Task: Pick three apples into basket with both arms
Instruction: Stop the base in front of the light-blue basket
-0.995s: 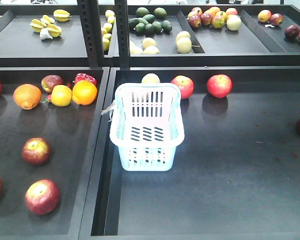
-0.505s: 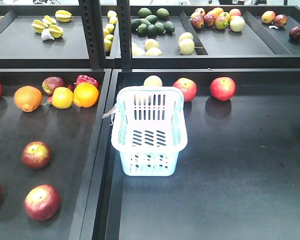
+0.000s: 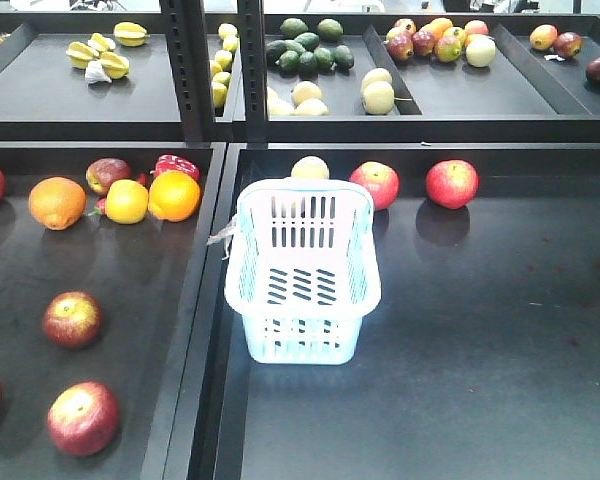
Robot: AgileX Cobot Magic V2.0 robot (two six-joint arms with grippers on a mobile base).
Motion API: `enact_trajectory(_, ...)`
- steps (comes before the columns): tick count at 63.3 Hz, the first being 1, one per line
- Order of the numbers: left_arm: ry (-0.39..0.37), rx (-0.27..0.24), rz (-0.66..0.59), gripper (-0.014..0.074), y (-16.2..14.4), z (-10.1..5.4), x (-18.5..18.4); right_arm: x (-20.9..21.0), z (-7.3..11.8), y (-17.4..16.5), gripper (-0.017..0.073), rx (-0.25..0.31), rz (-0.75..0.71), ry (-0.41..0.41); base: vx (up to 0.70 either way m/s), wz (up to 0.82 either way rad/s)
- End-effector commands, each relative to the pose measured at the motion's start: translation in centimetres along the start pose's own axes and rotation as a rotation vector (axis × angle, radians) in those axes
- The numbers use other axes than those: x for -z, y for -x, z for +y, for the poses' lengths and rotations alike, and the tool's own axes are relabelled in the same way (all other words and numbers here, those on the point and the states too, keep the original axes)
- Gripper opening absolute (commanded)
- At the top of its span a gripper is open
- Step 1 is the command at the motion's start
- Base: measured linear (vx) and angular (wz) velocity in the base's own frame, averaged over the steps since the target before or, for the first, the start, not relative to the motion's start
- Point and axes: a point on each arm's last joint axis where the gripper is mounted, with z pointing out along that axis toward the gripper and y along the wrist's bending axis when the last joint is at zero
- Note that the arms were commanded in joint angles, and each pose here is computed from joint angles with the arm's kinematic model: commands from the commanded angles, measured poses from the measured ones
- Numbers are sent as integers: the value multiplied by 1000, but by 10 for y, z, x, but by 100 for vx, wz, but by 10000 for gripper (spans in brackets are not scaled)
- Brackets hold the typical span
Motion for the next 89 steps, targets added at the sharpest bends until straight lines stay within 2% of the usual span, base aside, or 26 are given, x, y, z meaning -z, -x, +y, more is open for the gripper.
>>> enact_trajectory(1,-2,8,-61,-6,-1,0,0,0,0,2,-5,15,-68,0,4,0)
enact_trajectory(89,-2,8,-61,-6,-1,0,0,0,0,2,-5,15,-67,0,2,0)
